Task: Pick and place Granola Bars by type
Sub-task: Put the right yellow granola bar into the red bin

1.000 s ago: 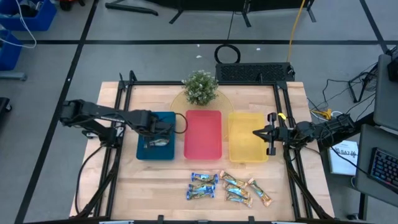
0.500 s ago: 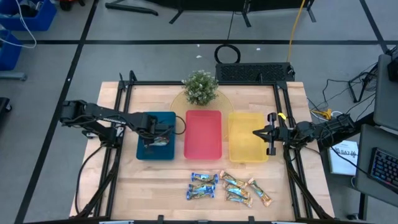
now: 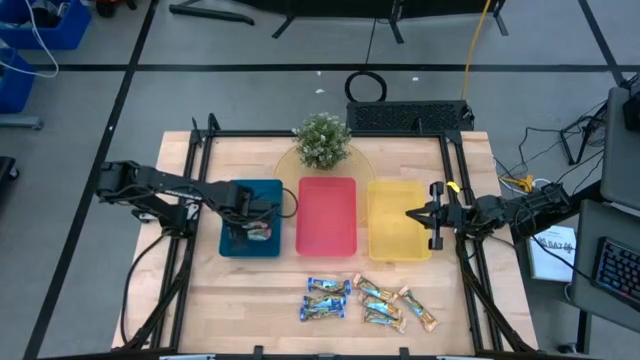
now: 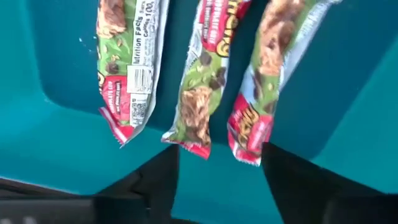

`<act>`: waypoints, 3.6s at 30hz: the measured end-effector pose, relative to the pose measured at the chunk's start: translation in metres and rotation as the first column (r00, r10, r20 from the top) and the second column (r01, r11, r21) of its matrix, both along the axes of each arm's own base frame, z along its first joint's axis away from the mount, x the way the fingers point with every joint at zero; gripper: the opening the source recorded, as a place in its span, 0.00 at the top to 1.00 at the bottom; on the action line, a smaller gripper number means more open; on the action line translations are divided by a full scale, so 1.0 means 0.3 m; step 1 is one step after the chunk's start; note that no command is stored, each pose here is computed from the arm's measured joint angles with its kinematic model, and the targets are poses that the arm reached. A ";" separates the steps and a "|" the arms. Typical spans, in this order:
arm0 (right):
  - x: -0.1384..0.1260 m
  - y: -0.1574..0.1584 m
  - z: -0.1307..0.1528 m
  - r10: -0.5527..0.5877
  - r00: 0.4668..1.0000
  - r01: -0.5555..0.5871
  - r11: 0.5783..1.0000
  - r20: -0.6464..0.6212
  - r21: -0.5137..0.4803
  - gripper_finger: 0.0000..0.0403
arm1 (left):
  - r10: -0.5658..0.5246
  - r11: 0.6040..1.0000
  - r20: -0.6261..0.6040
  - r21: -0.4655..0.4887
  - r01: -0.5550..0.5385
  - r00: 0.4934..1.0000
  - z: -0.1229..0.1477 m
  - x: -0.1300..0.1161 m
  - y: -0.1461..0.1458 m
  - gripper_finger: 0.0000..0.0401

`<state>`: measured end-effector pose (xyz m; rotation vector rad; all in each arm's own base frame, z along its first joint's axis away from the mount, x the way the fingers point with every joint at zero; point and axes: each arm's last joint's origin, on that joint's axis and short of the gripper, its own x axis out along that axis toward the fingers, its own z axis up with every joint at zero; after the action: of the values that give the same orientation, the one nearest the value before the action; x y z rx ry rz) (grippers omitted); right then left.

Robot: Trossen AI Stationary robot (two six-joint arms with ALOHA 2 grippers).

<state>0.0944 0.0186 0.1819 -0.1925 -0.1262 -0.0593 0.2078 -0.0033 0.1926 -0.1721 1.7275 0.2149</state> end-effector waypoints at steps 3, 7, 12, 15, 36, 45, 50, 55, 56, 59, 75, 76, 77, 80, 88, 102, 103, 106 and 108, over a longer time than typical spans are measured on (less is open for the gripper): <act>0.000 0.000 0.000 0.000 1.000 0.000 1.000 -0.001 -0.001 1.00 | 0.014 1.000 0.007 0.025 -0.014 1.000 0.045 0.015 -0.006 0.34; 0.000 0.000 0.000 -0.001 1.000 0.001 1.000 -0.002 -0.010 1.00 | 0.026 0.999 0.135 0.036 -0.031 0.990 0.143 0.071 -0.058 0.33; 0.001 0.000 -0.007 -0.002 1.000 0.001 1.000 -0.021 -0.016 1.00 | -0.166 0.986 0.363 0.072 0.150 0.917 0.295 0.107 -0.215 0.46; 0.001 0.000 -0.008 -0.001 1.000 0.001 1.000 -0.024 -0.018 1.00 | -0.277 0.954 0.555 0.064 0.292 0.784 0.365 0.090 -0.327 0.57; 0.001 0.000 -0.008 0.001 1.000 -0.001 1.000 -0.023 0.003 1.00 | -0.538 0.787 0.842 0.516 0.337 -0.035 0.362 0.019 -0.263 0.99; 0.007 0.002 -0.023 -0.006 0.997 0.001 0.998 -0.075 -0.063 1.00 | -0.484 0.851 0.848 0.514 0.112 -0.214 0.273 -0.241 -0.154 0.99; 0.013 0.004 -0.028 -0.006 0.996 -0.001 0.998 -0.094 -0.067 1.00 | -0.452 0.867 0.836 0.493 0.064 -0.311 0.113 -0.269 -0.121 1.00; 0.021 0.006 -0.039 -0.004 0.991 -0.002 0.999 -0.131 -0.048 1.00 | -0.443 0.867 0.821 0.494 0.059 -0.361 0.027 -0.298 -0.109 1.00; 0.023 0.006 -0.041 -0.011 0.990 0.006 0.999 -0.138 -0.033 1.00 | -0.447 0.865 0.823 0.497 0.065 -0.350 0.009 -0.301 -0.108 1.00; 0.030 -0.007 -0.052 -0.172 0.971 0.179 0.983 -0.169 0.031 1.00 | -0.460 0.863 0.827 0.502 0.055 -0.324 -0.021 -0.304 -0.105 0.99; 0.318 0.154 0.238 -0.322 0.851 0.296 0.947 -0.416 -0.128 1.00 | -0.344 0.931 0.919 0.360 0.055 -0.194 -0.076 -0.302 -0.098 0.94; 0.354 0.178 0.264 -0.341 0.825 0.300 0.940 -0.450 -0.163 1.00 | -0.350 0.929 0.916 0.366 0.055 -0.195 -0.076 -0.302 -0.098 0.94; 0.388 0.202 0.287 -0.360 0.792 0.297 0.933 -0.493 -0.203 1.00 | -0.362 0.924 0.911 0.379 0.054 -0.196 -0.076 -0.302 -0.098 0.94; 0.477 0.277 0.365 -0.382 0.682 0.283 0.924 -0.624 -0.257 1.00 | -0.420 0.898 0.890 0.435 0.056 -0.179 -0.082 -0.302 -0.098 0.94; 0.539 0.419 0.477 -0.242 0.231 0.410 0.903 -0.942 -0.131 1.00 | -0.483 0.866 0.873 0.488 0.107 -0.069 -0.123 -0.305 -0.096 0.94; 0.372 0.770 0.299 -0.129 0.041 0.824 0.565 -0.991 -0.040 1.00 | -0.491 0.862 0.869 0.495 0.108 -0.068 -0.123 -0.305 -0.096 0.94; 0.359 0.786 0.291 -0.149 0.056 0.836 0.548 -0.987 -0.035 1.00 | -0.498 0.858 0.864 0.503 0.107 -0.072 -0.122 -0.305 -0.096 0.94; 0.335 0.810 0.272 -0.171 0.045 0.858 0.512 -0.984 -0.049 0.96 | -0.536 0.833 0.838 0.544 0.099 -0.097 -0.114 -0.304 -0.096 0.94; 0.331 0.819 0.263 -0.157 0.017 0.864 0.500 -0.987 -0.065 0.90 | -0.568 0.811 0.816 0.577 0.098 -0.107 -0.111 -0.304 -0.097 0.94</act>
<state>0.1938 0.2642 0.2609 0.4446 1.2974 -0.8397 0.1166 -0.0323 0.1593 0.3796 0.0926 -0.0586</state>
